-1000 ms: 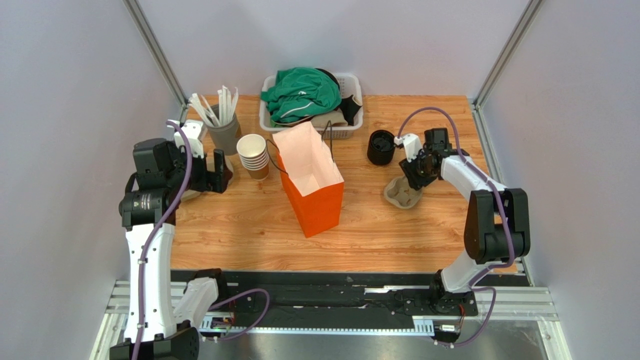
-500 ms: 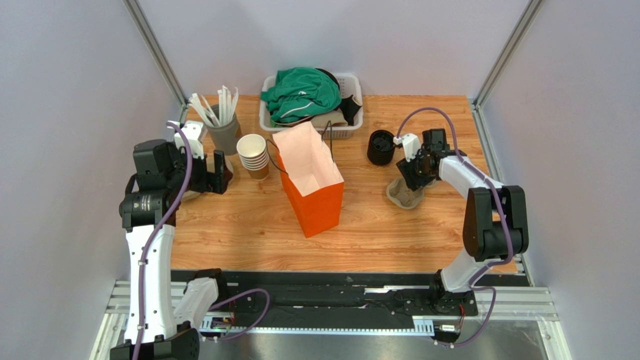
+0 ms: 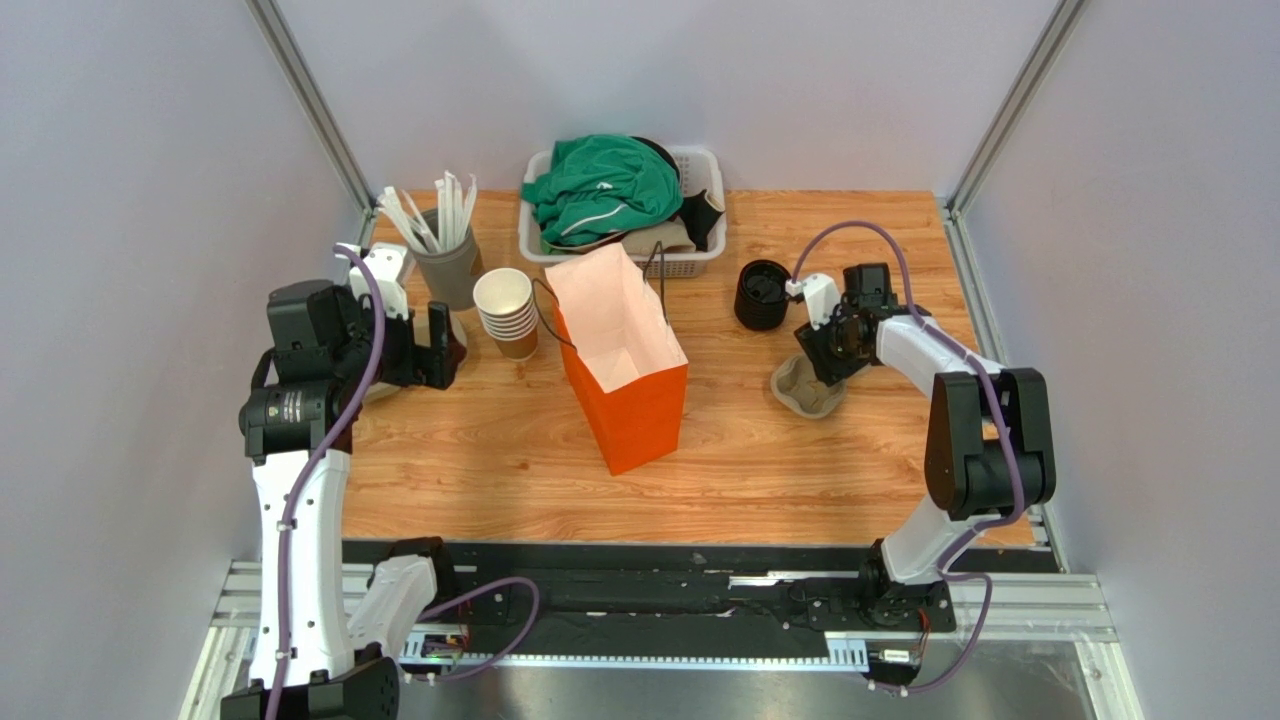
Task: Pack the takeout coffee
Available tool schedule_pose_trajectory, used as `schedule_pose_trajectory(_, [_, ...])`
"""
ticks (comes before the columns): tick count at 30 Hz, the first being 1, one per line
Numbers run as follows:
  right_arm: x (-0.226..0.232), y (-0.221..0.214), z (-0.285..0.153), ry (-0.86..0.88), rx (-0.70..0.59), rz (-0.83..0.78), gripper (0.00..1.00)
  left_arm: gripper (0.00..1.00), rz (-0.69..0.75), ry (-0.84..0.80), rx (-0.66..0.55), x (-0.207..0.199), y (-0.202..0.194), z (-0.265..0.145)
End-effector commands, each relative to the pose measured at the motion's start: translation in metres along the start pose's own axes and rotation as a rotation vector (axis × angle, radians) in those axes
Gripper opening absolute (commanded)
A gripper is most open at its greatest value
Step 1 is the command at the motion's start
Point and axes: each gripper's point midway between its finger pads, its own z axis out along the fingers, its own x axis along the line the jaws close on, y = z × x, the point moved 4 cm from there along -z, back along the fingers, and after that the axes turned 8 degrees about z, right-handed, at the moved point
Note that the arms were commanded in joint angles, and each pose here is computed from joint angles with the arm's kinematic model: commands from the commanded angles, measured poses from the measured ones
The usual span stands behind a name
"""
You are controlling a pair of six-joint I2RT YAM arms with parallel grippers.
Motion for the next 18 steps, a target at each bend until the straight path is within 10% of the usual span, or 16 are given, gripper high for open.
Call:
schedule_pose_trajectory(1, [0.002, 0.01, 0.003, 0.017, -0.05, -0.019, 0.49, 0.95, -0.002, 0.001, -0.036, 0.0, 0.006, -0.003])
schedule_pose_trajectory(18, [0.006, 0.001, 0.014, 0.05, -0.019, -0.029, 0.62, 0.96, -0.004, 0.003, -0.04, 0.0, 0.006, -0.004])
